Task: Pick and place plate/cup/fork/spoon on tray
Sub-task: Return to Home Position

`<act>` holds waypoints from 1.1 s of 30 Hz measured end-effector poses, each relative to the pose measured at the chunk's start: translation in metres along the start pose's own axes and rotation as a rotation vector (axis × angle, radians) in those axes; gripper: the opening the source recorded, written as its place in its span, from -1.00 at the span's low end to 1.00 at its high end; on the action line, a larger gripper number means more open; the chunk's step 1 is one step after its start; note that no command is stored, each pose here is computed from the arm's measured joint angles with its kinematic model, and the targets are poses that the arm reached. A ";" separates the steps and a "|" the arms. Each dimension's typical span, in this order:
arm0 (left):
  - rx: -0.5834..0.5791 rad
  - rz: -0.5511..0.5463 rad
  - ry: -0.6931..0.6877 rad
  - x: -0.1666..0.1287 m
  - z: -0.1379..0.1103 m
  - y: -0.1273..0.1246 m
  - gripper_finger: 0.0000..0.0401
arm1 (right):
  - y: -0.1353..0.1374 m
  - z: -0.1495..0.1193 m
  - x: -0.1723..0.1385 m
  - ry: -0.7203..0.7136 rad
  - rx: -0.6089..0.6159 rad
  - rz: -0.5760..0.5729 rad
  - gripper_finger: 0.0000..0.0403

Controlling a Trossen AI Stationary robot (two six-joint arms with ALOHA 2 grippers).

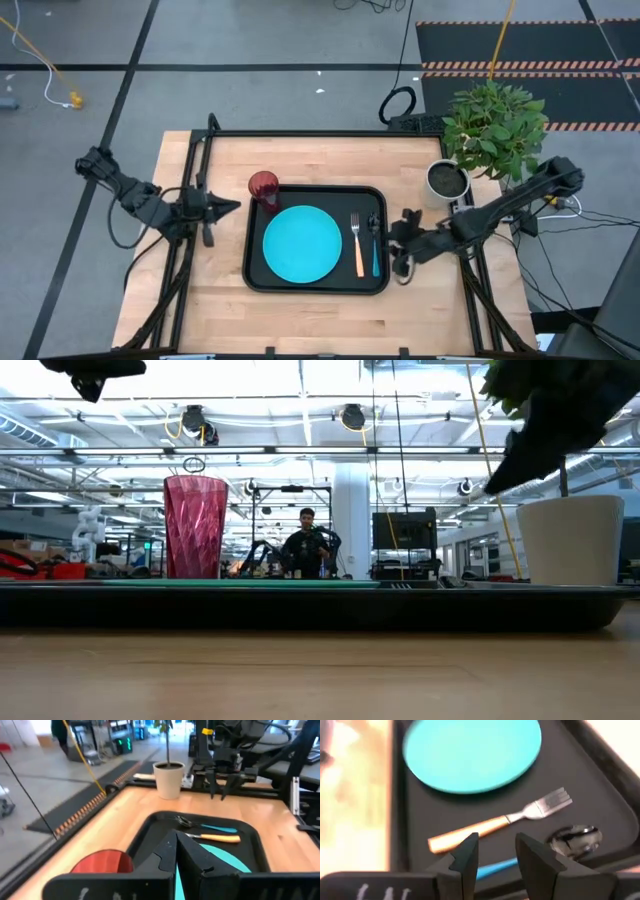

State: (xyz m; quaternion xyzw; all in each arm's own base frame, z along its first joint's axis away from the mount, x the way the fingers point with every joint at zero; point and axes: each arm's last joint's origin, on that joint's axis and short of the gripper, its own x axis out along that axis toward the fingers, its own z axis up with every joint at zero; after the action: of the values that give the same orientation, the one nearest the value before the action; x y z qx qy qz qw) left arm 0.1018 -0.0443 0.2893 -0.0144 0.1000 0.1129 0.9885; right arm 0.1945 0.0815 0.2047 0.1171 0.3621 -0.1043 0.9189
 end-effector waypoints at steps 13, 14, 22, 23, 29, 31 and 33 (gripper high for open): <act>0.081 -0.199 -0.449 0.004 -0.040 0.004 -0.95 | -0.019 -0.010 -0.028 -0.384 -0.131 0.115 -0.40; 0.073 -0.208 -0.458 0.004 -0.044 0.006 -0.95 | -0.021 -0.012 -0.028 -0.409 -0.132 0.122 -0.40; 0.073 -0.288 -0.400 0.014 -0.058 0.018 -0.95 | -0.038 -0.025 -0.020 -0.444 -0.119 0.155 -0.40; 0.076 -0.294 -0.396 0.015 -0.058 0.020 -0.95 | -0.041 -0.027 -0.018 -0.439 -0.120 0.149 -0.40; 0.062 -0.248 -0.354 0.021 -0.061 0.031 -0.95 | -0.054 -0.035 -0.009 -0.482 -0.119 0.161 -0.40; 0.047 -0.244 -0.340 0.023 -0.062 0.034 -0.95 | -0.058 -0.038 -0.008 -0.501 -0.111 0.197 -0.40; 0.029 -0.235 -0.321 0.024 -0.063 0.035 -0.95 | -0.061 -0.041 -0.006 -0.508 -0.106 0.206 -0.40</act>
State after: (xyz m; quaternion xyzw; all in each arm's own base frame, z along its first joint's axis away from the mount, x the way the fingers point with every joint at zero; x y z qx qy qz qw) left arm 0.1041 -0.0081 0.2223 0.0063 -0.0596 -0.0038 0.9982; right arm 0.1468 0.0364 0.1715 0.0750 0.1114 -0.0174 0.9908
